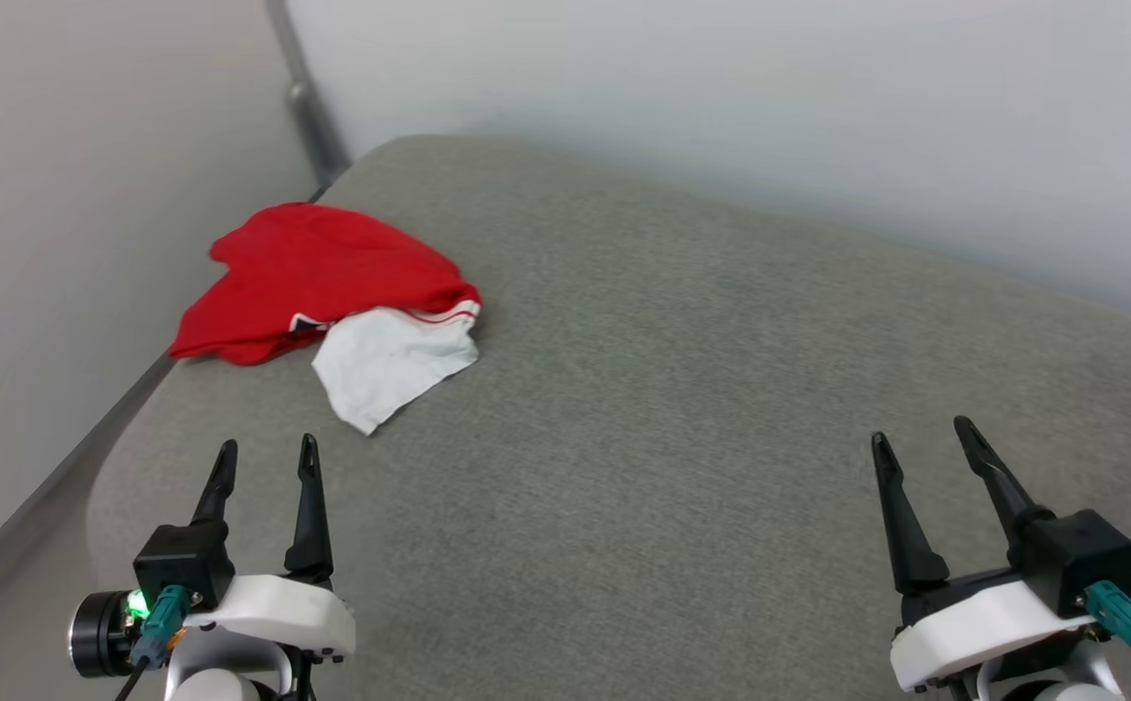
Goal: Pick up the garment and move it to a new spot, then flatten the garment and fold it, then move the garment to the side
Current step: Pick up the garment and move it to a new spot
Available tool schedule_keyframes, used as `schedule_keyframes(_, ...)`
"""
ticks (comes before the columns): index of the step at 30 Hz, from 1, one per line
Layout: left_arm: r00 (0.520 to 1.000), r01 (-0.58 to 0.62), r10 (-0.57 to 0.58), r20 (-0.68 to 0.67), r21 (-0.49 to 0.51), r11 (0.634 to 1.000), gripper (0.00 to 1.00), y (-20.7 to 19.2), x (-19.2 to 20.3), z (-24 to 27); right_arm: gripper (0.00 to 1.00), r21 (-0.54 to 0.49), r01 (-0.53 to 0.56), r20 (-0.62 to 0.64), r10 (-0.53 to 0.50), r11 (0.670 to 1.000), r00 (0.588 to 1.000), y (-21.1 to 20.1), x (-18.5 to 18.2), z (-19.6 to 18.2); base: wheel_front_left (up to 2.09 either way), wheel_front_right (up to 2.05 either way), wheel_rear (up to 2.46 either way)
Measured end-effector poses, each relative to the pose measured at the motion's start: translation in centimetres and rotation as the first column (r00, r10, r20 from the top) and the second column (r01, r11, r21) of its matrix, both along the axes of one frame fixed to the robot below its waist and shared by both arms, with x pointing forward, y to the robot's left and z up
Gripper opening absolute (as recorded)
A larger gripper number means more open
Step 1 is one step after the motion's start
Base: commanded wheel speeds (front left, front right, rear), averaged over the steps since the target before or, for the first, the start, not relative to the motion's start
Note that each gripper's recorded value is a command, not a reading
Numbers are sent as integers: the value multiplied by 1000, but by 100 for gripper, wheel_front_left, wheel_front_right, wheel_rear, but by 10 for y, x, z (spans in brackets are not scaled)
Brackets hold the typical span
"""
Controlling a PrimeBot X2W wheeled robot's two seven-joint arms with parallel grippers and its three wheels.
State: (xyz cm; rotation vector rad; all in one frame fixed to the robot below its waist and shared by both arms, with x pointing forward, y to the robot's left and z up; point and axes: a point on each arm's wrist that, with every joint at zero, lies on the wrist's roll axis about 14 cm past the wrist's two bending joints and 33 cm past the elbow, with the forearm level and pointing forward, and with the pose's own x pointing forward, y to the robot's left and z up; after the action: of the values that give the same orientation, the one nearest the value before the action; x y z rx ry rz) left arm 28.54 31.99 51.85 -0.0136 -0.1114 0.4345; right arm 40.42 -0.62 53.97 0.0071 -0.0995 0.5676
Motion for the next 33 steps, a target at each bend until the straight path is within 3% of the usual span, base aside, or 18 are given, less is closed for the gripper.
schedule_keyframes(8, 996, -90, 90, -19, 2, 996, 100, 20, -26, -4, 100, -1, -94, -4, 94, 996, 996, 34, 2, -1, 0, 0, 0)
schedule_keyframes(18, 995, -102, 103, -18, 12, 995, 100, 27, -16, 1, 100, 3, -109, -4, 109, 994, 994, 42, 9, -1, 0, 0, 0)
schedule_keyframes(24, 996, -71, 66, 55, 86, 994, 100, 39, 26, 39, 100, -1, -100, 4, 100, 995, 995, 42, 22, 0, 0, 0, 0)
schedule_keyframes(33, 993, -13, -15, 117, 238, 971, 100, 61, 123, 100, 100, 10, -31, 14, 31, 999, 999, 19, 61, -9, 0, 0, 0)
